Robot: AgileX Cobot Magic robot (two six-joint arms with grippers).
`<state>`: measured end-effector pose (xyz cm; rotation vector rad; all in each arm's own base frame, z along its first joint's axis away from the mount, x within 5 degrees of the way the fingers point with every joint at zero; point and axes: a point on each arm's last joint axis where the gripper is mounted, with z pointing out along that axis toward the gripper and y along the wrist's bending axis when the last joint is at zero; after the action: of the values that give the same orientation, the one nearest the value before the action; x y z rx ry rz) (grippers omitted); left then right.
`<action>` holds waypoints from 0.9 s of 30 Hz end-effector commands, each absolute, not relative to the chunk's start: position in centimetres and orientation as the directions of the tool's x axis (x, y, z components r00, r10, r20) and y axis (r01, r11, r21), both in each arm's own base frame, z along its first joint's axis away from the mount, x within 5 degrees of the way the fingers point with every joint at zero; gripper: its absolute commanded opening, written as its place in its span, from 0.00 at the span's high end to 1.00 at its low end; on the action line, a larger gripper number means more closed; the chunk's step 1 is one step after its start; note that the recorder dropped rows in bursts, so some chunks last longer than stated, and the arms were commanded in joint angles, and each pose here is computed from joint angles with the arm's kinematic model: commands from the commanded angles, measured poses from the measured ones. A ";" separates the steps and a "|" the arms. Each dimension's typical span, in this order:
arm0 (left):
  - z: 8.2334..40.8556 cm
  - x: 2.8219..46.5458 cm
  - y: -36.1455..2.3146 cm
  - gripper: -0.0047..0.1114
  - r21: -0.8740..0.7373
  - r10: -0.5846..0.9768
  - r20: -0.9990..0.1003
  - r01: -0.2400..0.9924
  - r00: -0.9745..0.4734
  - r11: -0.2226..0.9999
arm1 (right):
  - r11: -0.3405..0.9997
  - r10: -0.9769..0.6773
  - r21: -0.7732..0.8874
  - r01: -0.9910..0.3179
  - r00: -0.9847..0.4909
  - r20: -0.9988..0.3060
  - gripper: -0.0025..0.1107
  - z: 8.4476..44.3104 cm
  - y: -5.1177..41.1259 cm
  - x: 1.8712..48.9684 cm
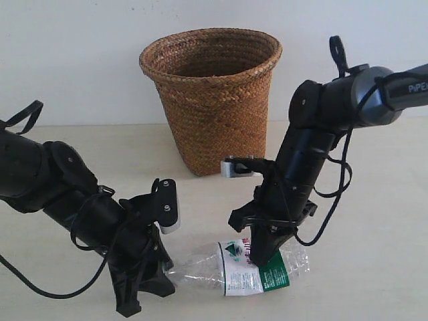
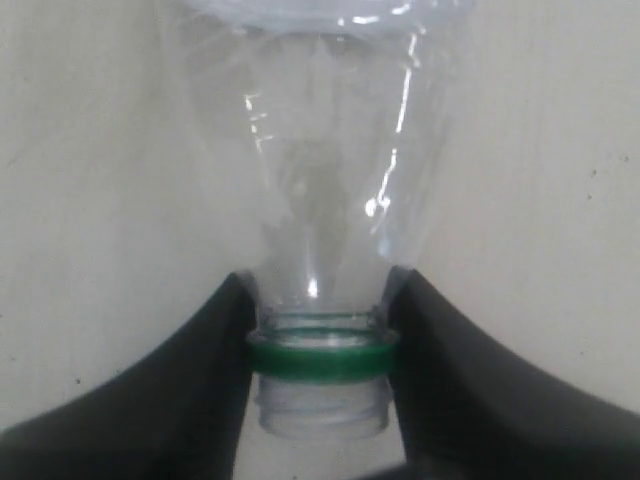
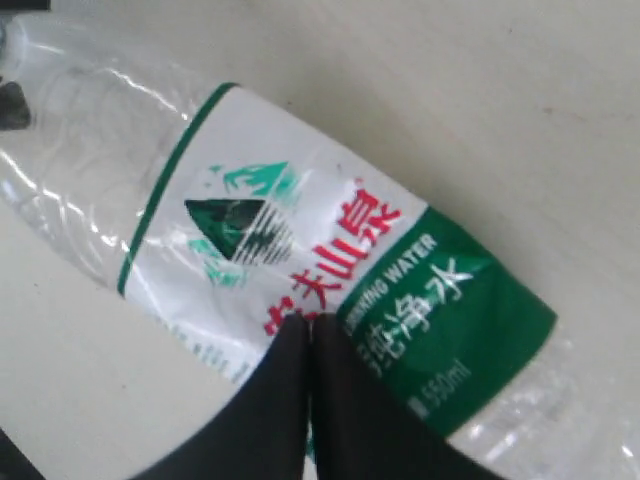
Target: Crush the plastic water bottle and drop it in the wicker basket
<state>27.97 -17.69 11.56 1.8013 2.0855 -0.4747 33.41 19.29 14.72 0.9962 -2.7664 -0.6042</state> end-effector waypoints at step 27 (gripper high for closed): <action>11.7 28.1 -17.6 0.92 -0.017 0.878 -0.458 0.989 -0.138 0.147 | 0.539 -0.599 0.586 -0.605 -0.765 -0.238 0.98 14.2 23.1 32.0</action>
<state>28.00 -17.37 11.32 1.8310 2.0820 -0.4421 32.35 22.60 14.45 1.0520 -2.7762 -1.0617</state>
